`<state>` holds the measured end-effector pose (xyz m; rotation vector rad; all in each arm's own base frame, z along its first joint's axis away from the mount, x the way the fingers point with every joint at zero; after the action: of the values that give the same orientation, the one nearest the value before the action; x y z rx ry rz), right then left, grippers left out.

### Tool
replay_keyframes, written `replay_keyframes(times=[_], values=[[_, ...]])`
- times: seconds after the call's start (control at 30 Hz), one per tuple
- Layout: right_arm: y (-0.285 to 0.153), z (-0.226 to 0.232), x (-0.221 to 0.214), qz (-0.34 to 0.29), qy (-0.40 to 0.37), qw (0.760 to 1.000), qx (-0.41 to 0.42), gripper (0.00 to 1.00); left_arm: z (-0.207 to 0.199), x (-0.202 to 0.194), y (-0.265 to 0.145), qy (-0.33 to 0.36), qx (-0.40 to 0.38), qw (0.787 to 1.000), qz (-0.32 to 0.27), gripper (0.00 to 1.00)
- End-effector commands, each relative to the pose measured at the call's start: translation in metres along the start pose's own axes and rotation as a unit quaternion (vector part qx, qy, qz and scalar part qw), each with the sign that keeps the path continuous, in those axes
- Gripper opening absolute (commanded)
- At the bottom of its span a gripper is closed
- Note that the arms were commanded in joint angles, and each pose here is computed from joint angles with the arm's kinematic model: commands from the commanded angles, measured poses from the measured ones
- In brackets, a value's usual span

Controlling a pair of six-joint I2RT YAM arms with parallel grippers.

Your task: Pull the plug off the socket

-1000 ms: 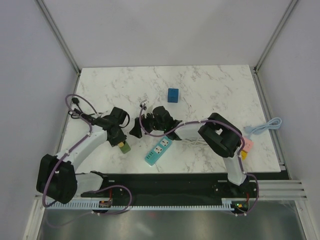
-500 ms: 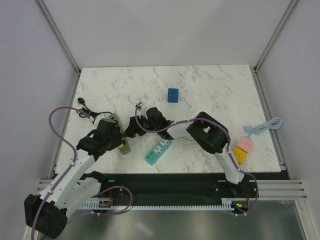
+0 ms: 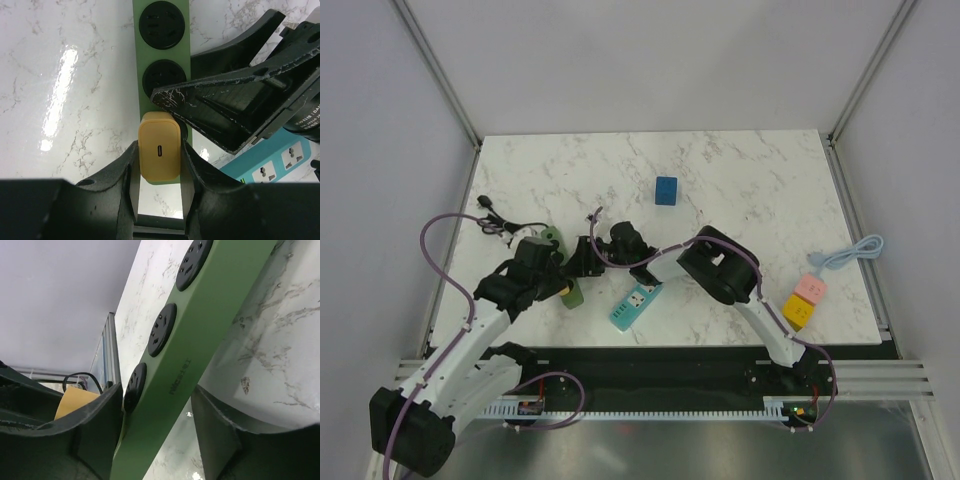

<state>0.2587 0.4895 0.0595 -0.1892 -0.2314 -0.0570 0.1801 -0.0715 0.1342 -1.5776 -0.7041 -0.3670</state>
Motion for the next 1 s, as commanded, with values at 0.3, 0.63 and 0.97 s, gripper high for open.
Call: replay_keyframes(times=[0.3, 0.63, 0.97], values=[[0.011, 0.000, -0.006, 0.032, -0.025, 0.999, 0.016, 0.00, -0.018, 0.039, -0.017, 0.005, -0.040, 0.998, -0.058, 0.02], [0.014, -0.020, -0.012, 0.039, -0.016, 0.999, -0.018, 0.00, -0.011, 0.059, -0.050, -0.011, -0.035, 0.993, -0.112, 0.02], [0.019, -0.037, -0.010, 0.024, -0.007, 0.998, -0.049, 0.00, -0.009, 0.054, -0.058, -0.011, -0.051, 0.992, -0.119, 0.02]])
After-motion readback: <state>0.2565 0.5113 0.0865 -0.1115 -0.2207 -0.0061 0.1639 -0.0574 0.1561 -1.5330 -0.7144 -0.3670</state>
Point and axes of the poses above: each gripper's point midway between its finger pads, its own y axis out along the fingers, its own z axis along the line the jaws close on, x = y × z, the point moved 5 cm from there along -y, back along the fingers, and after that the axes turned 15 degrees about y, right-handed, at the moved point
